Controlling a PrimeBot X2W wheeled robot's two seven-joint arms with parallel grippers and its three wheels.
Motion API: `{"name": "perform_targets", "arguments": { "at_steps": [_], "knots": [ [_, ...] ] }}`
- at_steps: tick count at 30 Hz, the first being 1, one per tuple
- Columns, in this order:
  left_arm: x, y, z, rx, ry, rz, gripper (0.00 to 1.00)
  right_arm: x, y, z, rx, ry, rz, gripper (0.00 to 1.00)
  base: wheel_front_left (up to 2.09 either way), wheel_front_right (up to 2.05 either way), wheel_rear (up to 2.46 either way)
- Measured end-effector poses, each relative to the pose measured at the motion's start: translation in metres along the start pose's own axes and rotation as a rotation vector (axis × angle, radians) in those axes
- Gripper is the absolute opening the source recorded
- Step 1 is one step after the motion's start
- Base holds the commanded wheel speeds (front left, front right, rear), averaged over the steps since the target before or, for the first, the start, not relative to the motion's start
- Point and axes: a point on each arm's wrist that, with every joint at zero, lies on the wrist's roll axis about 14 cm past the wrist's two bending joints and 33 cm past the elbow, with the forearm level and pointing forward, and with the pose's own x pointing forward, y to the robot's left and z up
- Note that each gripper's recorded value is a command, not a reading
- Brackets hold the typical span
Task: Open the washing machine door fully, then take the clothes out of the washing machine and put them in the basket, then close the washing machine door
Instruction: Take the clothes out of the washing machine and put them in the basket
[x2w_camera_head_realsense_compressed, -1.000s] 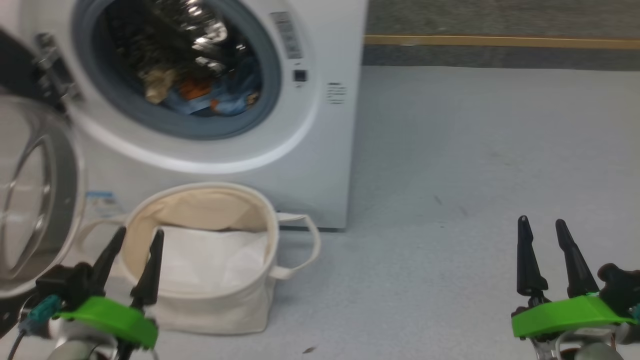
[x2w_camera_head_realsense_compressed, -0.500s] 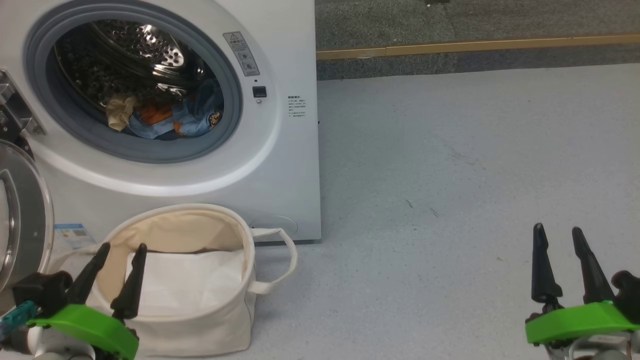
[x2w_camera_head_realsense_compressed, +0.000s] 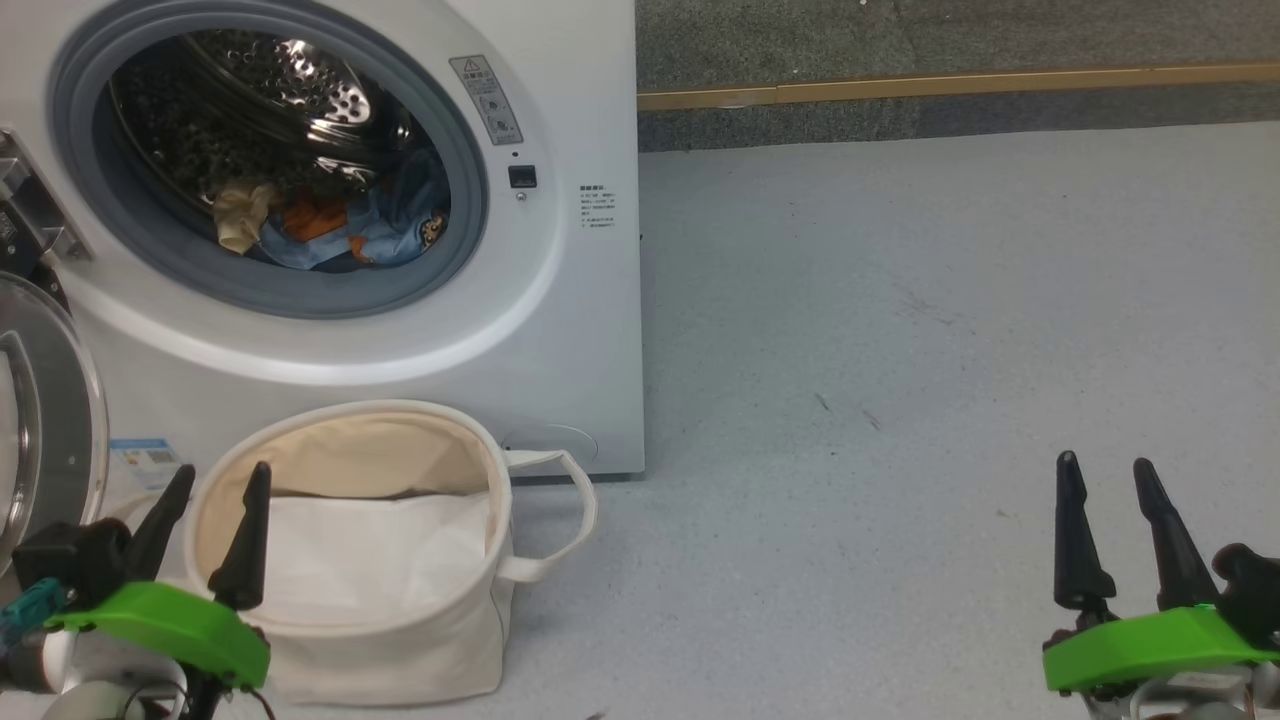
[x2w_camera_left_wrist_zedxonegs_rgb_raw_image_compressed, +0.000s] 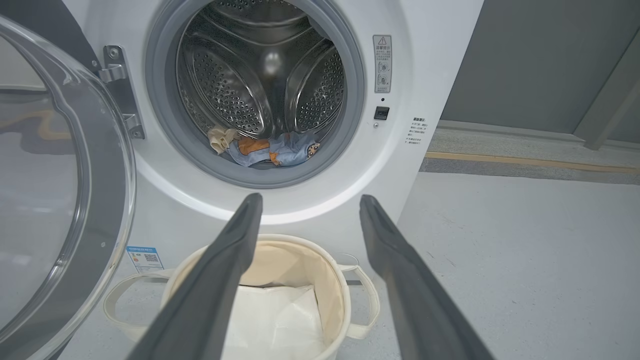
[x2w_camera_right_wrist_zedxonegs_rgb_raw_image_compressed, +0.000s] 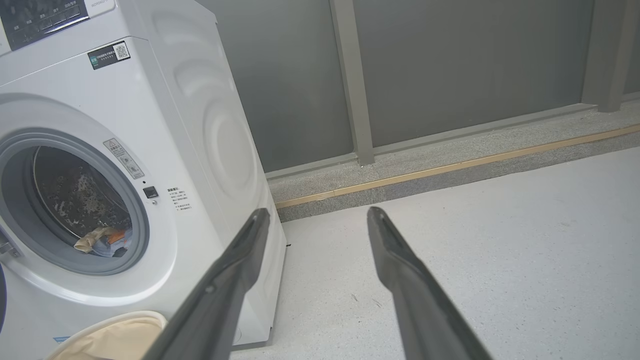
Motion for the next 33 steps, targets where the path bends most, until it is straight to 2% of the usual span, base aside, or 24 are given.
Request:
{"name": "perform_targets", "arguments": {
  "at_steps": [18,26,33],
  "knots": [
    [0.002,-0.007,0.005,-0.033,-0.029,-0.038,1.00,0.002,-0.003,0.000,-0.001,-0.001,-0.007,1.00,0.06,-0.02,-0.04],
    [0.004,-0.005,0.009,-0.046,-0.040,-0.039,1.00,0.004,0.000,-0.004,0.002,0.010,0.002,1.00,1.22,-0.58,-0.65],
    [0.004,-0.004,0.008,-0.056,-0.036,-0.028,1.00,0.003,0.001,-0.007,0.003,0.019,0.005,1.00,1.97,-1.73,-0.24]
  ]
}}
